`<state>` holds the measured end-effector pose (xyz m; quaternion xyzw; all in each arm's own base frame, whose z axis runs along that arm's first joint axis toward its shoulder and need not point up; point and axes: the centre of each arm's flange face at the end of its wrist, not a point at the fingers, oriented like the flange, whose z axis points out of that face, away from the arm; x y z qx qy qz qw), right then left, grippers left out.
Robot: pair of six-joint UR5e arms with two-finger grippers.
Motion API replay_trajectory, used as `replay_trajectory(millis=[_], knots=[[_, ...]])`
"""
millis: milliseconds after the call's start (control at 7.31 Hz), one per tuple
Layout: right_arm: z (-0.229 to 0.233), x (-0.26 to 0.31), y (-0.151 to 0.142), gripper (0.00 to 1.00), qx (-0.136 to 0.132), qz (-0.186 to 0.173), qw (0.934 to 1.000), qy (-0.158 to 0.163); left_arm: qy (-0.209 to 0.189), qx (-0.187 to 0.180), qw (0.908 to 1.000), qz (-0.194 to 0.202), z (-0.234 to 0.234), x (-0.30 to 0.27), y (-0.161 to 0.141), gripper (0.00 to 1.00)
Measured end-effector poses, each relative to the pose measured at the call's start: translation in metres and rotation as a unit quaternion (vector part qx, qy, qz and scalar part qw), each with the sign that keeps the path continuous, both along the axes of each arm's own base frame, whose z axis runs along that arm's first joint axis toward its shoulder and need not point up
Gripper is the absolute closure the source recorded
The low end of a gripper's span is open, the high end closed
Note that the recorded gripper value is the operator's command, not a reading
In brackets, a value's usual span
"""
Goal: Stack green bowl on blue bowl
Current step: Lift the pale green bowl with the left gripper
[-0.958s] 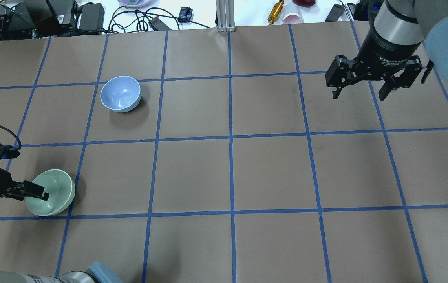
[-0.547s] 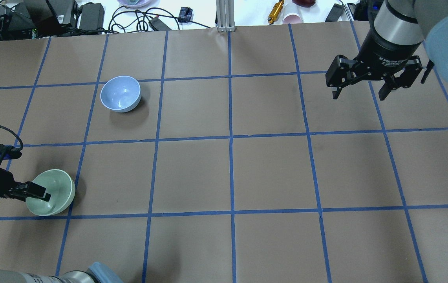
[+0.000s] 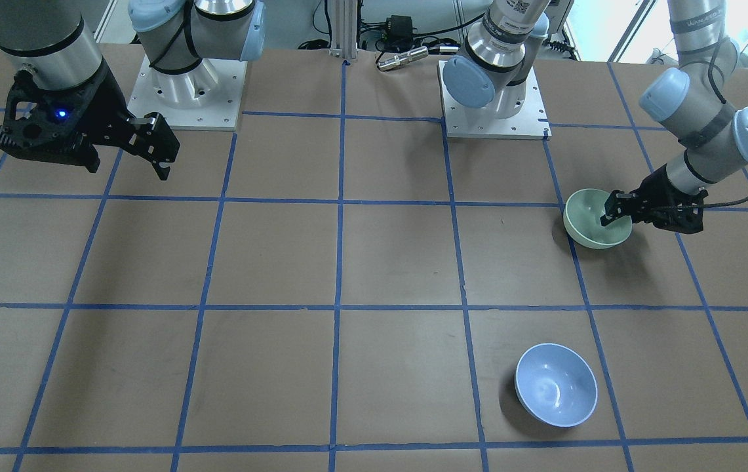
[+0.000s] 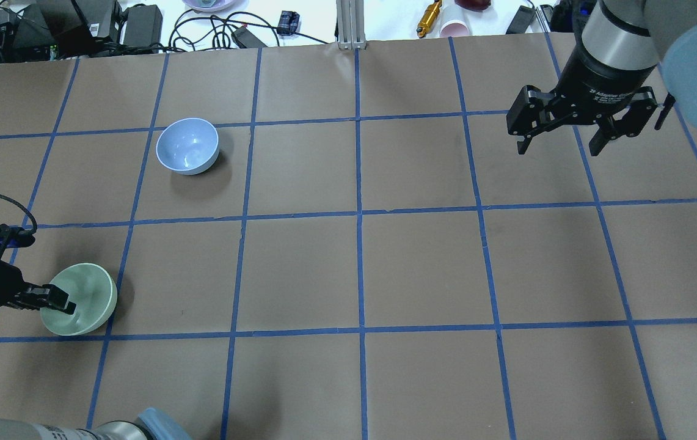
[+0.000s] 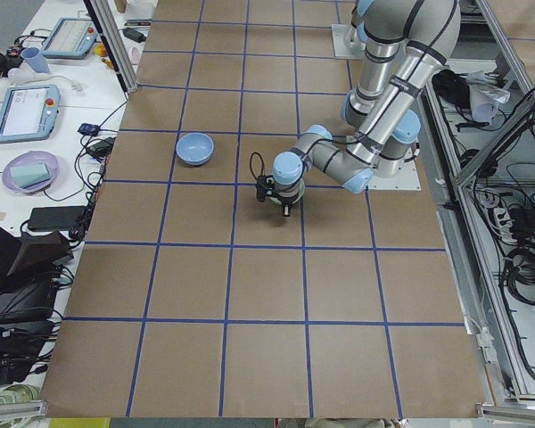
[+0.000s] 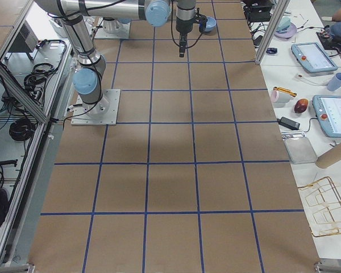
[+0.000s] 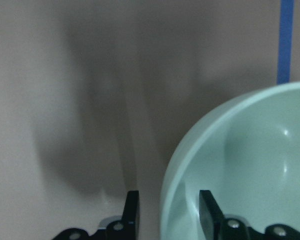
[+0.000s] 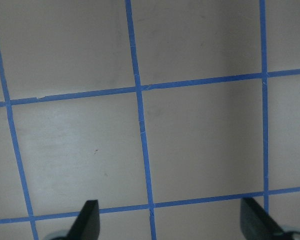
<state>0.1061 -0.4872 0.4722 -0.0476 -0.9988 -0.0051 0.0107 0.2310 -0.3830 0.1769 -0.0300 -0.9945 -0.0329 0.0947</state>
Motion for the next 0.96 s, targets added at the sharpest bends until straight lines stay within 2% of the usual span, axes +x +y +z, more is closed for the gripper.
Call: replay_trajectory(millis=[274, 958], knots=[[0.0000, 0.0000, 0.0000, 0.00, 0.000, 0.000, 1.0000, 0.000, 0.002, -0.003, 1.0000, 0.000, 0.0007, 0.0002, -0.0007, 1.00], [-0.0001, 0.0001, 0.0000, 0.00, 0.000, 0.000, 1.0000, 0.000, -0.001, -0.008, 0.9999, -0.007, 0.0036, 0.0032, -0.0018, 1.00]])
